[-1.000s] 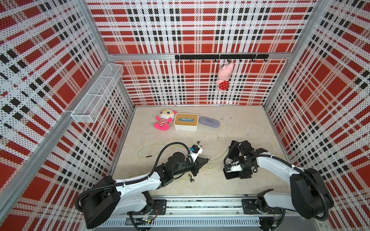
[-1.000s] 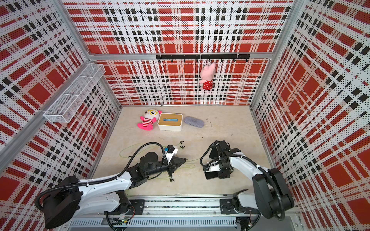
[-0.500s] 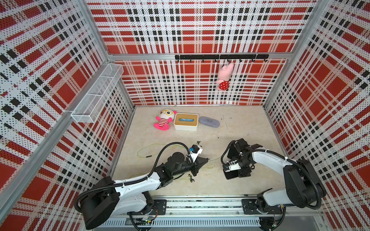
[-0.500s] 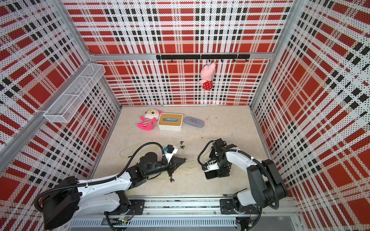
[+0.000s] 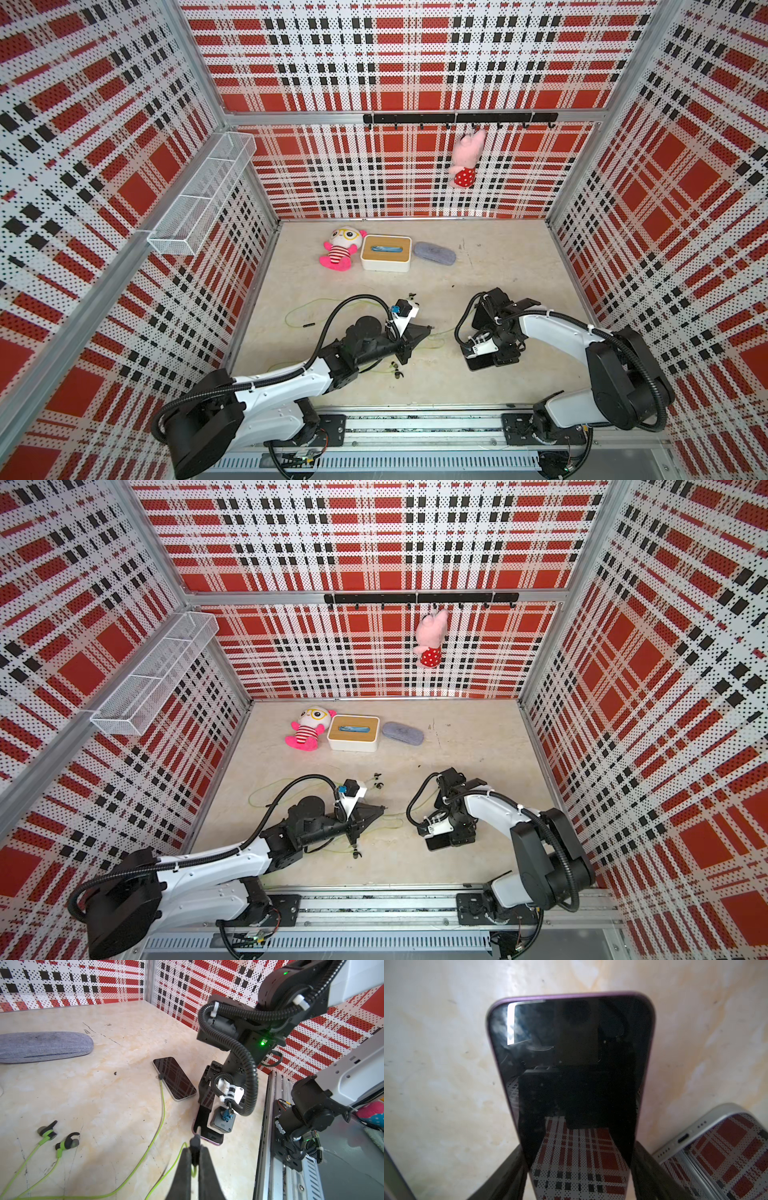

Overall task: Plug wired earphones into phones
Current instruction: Pick up the phone at the center of the board, then insert the wired earphone into the phone.

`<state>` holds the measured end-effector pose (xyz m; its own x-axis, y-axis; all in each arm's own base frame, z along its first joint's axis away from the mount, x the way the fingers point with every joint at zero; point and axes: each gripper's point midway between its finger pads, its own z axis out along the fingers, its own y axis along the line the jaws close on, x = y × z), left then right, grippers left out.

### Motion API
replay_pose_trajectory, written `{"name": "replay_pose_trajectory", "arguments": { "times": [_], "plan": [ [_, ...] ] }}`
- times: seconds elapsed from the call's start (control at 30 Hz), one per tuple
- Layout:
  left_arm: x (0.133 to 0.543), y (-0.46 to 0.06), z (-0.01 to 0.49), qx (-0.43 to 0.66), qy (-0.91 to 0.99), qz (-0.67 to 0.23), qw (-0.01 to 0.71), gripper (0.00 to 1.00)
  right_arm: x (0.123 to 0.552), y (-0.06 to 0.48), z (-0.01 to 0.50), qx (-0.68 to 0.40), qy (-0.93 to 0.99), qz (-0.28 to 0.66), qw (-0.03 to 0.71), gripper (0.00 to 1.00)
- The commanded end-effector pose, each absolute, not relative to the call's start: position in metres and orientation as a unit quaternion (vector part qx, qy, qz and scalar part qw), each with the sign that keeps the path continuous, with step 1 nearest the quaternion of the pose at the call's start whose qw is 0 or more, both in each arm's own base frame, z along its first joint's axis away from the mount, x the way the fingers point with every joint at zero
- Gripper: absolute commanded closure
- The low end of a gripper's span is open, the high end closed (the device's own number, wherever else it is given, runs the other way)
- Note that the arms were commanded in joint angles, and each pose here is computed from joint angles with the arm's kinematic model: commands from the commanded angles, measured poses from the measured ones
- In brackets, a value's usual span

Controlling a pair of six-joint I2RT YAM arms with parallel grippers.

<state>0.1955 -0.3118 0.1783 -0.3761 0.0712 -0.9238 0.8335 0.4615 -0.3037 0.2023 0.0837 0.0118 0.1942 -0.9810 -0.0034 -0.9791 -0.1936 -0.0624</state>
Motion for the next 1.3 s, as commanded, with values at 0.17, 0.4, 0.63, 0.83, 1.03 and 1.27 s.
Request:
{"name": "replay_pose_trajectory", "arguments": {
  "times": [0.17,0.4,0.63,0.83,1.03,1.27],
  "plan": [
    [0.199,-0.308,0.182,0.312,0.718,-0.405,0.472,1.0,0.19,0.088,0.023,-0.743,0.659,-0.03,0.112,0.66],
    [0.189,-0.314,0.186,0.327,0.703,-0.427,0.466,1.0,0.208,0.104,0.064,-0.699,0.669,-0.059,0.246,0.72],
    [0.173,-0.331,0.199,0.345,0.676,-0.439,0.48,1.0,0.227,0.121,0.115,-0.638,0.654,-0.078,0.4,0.72],
    [0.172,-0.351,0.21,0.343,0.674,-0.452,0.474,1.0,0.239,0.131,0.157,-0.59,0.623,-0.091,0.506,0.72],
    [0.181,-0.367,0.216,0.299,0.694,-0.479,0.447,1.0,0.245,0.127,0.185,-0.568,0.577,-0.144,0.569,0.71],
    [0.185,-0.385,0.218,0.297,0.701,-0.471,0.445,1.0,0.237,0.125,0.188,-0.581,0.549,-0.163,0.579,0.7]
  ]
}}
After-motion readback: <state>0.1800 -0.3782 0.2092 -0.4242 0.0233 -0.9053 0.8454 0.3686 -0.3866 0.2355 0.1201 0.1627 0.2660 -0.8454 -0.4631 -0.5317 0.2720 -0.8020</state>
